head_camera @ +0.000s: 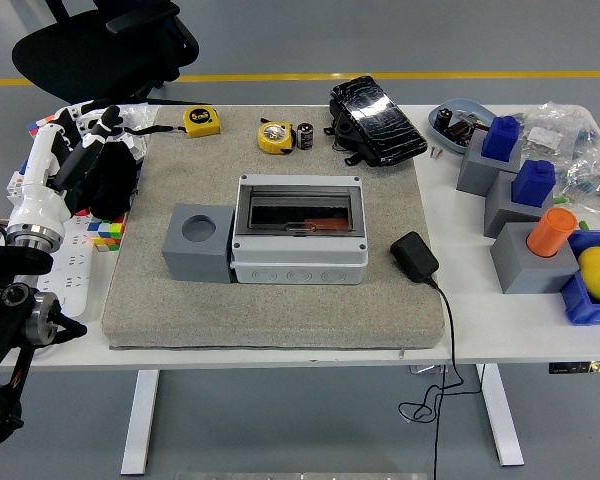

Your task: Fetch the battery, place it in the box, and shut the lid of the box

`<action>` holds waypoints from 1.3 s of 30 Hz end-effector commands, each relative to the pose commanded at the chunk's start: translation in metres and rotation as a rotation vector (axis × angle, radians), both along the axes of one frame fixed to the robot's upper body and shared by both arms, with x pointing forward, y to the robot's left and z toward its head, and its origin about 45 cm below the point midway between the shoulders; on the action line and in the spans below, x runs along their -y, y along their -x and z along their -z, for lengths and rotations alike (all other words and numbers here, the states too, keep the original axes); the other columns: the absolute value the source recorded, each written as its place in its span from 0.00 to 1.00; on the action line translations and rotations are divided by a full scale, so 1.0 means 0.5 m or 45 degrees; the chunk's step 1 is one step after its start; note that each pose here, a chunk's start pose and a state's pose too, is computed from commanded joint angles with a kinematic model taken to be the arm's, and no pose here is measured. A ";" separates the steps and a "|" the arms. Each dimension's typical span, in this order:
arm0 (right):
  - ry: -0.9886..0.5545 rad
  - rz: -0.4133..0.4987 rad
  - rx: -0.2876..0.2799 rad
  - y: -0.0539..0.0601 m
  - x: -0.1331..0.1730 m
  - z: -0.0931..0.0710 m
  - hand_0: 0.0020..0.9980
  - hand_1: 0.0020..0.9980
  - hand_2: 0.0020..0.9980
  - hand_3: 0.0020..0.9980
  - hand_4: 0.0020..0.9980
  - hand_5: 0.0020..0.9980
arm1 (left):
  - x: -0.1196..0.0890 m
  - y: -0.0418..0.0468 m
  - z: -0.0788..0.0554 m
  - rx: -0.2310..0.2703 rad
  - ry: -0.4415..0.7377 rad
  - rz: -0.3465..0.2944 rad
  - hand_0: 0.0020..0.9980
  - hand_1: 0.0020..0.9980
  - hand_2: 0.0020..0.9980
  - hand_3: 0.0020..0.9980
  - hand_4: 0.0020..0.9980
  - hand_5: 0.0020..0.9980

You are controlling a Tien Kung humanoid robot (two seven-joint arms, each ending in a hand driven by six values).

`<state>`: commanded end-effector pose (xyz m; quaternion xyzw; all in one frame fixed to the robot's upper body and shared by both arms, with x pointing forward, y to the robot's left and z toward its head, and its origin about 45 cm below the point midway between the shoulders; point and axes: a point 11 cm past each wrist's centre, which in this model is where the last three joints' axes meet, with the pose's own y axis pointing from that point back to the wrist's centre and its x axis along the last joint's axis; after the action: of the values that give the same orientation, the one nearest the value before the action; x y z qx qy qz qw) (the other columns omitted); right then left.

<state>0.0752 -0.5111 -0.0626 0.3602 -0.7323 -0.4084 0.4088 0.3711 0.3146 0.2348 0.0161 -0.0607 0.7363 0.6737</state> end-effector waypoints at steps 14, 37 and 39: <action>-0.005 0.002 0.003 -0.001 0.000 0.000 0.58 0.63 0.67 0.57 0.98 0.48 | 0.001 0.000 0.000 -0.003 0.003 0.006 0.52 0.63 0.60 0.69 0.95 0.64; -0.004 -0.001 0.008 -0.004 -0.001 0.000 0.58 0.63 0.67 0.57 0.99 0.49 | -0.002 0.001 0.001 -0.006 0.009 0.003 0.52 0.63 0.60 0.69 0.95 0.65; -0.004 -0.002 0.011 -0.006 -0.001 -0.001 0.58 0.63 0.67 0.57 0.99 0.49 | -0.003 0.001 0.000 -0.006 0.009 0.002 0.52 0.63 0.60 0.69 0.95 0.65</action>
<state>0.0783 -0.5106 -0.0623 0.3630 -0.7332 -0.4077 0.4054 0.3706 0.3160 0.2348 0.0154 -0.0568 0.7360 0.6745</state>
